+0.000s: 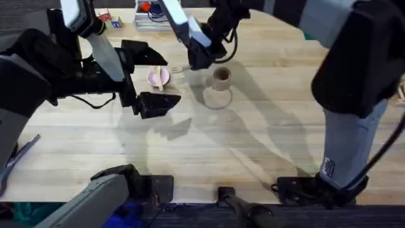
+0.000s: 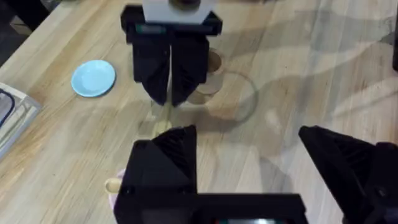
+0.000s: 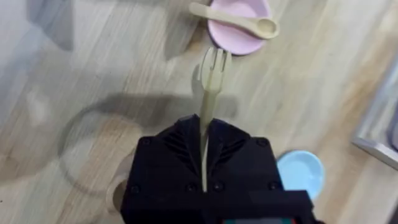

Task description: Pick up a utensil and set it on the pink plate, then put the other utensil in the container.

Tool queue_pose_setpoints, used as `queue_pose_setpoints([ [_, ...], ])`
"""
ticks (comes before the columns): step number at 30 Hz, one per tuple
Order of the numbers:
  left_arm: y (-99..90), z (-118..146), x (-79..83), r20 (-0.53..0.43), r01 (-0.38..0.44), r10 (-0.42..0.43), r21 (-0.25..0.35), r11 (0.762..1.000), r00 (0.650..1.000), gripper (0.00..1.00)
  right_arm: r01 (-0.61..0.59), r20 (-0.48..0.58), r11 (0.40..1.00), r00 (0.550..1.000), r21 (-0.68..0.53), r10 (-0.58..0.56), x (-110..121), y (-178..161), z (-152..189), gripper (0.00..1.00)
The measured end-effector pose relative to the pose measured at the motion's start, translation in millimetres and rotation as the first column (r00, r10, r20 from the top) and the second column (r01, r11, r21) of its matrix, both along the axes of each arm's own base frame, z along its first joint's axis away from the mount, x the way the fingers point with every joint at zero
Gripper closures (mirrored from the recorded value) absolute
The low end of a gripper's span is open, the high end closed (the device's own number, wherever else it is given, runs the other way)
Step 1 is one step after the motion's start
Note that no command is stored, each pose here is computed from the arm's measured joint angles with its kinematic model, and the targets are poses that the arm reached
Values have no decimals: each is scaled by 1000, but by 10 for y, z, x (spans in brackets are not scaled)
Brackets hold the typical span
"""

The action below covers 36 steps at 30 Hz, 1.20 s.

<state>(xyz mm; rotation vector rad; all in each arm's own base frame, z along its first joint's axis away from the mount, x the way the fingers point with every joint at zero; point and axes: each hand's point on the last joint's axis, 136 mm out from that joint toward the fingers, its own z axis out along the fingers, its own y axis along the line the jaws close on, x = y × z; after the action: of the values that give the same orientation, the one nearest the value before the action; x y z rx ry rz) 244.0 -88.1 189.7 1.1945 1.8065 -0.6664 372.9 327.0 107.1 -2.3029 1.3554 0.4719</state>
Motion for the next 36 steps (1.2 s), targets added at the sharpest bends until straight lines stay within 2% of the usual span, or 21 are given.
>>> queue_pose_setpoints([
  [9, 0, 0, 0, 0, 0, 0, 0, 1000, 1000, 8, 38, 64, 998, 997, 49, -41, 63, -185, 494, 970],
  [18, 0, 0, 0, 0, 0, 0, 0, 1000, 1000, 8, 96, -41, 988, 995, 122, -91, 42, -445, 678, 970],
  [23, 0, 0, 0, 0, 0, 0, 0, 1000, 1000, 8, 118, -26, 981, 993, 154, -115, 112, -537, 709, 969],
  [29, 0, 0, 0, 0, 0, 0, 0, 1000, 1000, 9, 122, 12, 970, 992, 211, -127, -4, -650, 762, 968],
  [36, 0, 0, 0, 0, 0, 0, 0, 1000, 1000, 8, 151, -40, 926, 988, 345, -146, -180, -855, 825, 969],
])
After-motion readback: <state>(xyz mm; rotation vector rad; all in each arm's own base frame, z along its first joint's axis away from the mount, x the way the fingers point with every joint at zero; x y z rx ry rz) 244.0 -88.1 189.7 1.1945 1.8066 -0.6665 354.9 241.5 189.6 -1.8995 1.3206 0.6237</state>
